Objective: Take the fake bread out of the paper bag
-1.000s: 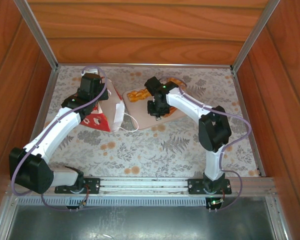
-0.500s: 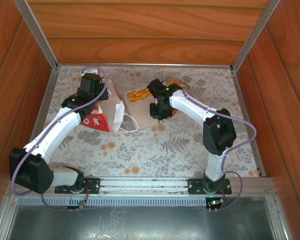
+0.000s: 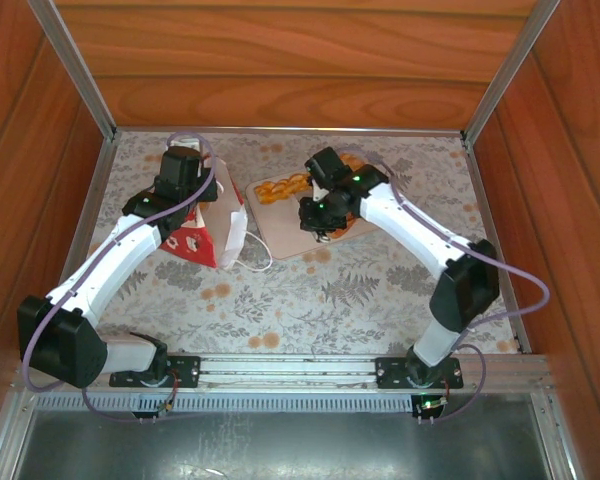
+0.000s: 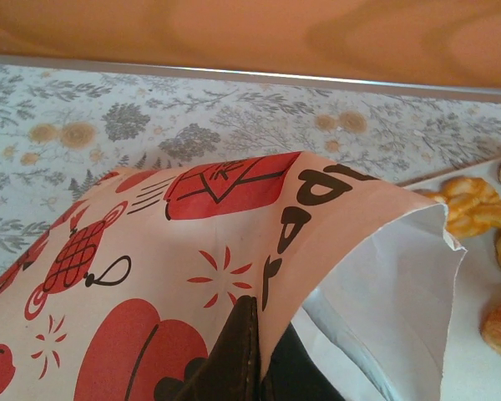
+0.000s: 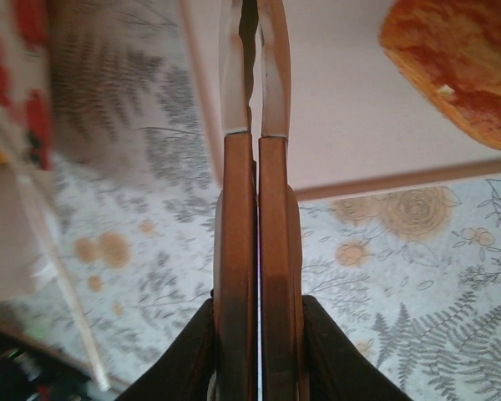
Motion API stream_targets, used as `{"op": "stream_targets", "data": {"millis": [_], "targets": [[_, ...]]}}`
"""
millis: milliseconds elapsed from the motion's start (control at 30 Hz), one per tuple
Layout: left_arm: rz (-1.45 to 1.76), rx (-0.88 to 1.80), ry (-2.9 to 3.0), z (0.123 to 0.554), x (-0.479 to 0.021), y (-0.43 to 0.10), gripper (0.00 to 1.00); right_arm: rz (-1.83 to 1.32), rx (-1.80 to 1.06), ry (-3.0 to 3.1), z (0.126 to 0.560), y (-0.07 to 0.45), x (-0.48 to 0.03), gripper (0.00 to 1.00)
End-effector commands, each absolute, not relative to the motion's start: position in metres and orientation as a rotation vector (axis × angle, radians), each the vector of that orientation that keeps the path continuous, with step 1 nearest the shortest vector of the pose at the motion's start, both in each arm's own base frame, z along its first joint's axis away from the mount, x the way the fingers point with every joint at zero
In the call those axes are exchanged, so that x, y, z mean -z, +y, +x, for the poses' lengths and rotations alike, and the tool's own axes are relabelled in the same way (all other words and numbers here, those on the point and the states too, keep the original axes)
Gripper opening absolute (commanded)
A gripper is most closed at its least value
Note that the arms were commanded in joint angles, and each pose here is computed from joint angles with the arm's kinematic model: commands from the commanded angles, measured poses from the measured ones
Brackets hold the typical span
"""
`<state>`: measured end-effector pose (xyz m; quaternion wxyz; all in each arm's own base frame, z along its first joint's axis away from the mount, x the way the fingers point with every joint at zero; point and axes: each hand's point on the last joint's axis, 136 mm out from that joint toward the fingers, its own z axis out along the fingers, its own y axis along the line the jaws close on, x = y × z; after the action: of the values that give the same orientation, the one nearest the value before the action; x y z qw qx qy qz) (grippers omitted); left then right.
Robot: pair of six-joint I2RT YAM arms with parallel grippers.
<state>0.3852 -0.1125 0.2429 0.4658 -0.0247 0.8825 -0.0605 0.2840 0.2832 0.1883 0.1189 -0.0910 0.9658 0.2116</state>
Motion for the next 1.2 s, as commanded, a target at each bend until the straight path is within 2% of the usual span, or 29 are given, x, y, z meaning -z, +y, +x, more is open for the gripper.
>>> {"op": "stream_targets", "data": {"millis": [0, 233, 433, 700, 1167], "targets": [[0.006, 0.16, 2.152, 0.381, -0.253, -0.114, 0.0, -0.373, -0.837, 2.732, 0.265, 0.297, -0.227, 0.13], [0.055, 0.129, 2.177, 0.398, -0.252, -0.122, 0.0, -0.523, -1.201, 2.593, 0.23, 0.324, -0.27, 0.16], [0.111, 0.143, 2.178, 0.415, -0.257, -0.134, 0.0, -0.607, -1.262, 2.547, 0.211, 0.334, -0.283, 0.17], [0.183, 0.215, 2.19, 0.422, -0.258, -0.153, 0.0, -0.632, -1.27, 2.6, 0.215, 0.359, -0.26, 0.21], [0.364, 0.314, 2.225, 0.4, -0.245, -0.178, 0.0, -0.516, -1.043, 2.781, 0.254, 0.397, -0.187, 0.3]]}}
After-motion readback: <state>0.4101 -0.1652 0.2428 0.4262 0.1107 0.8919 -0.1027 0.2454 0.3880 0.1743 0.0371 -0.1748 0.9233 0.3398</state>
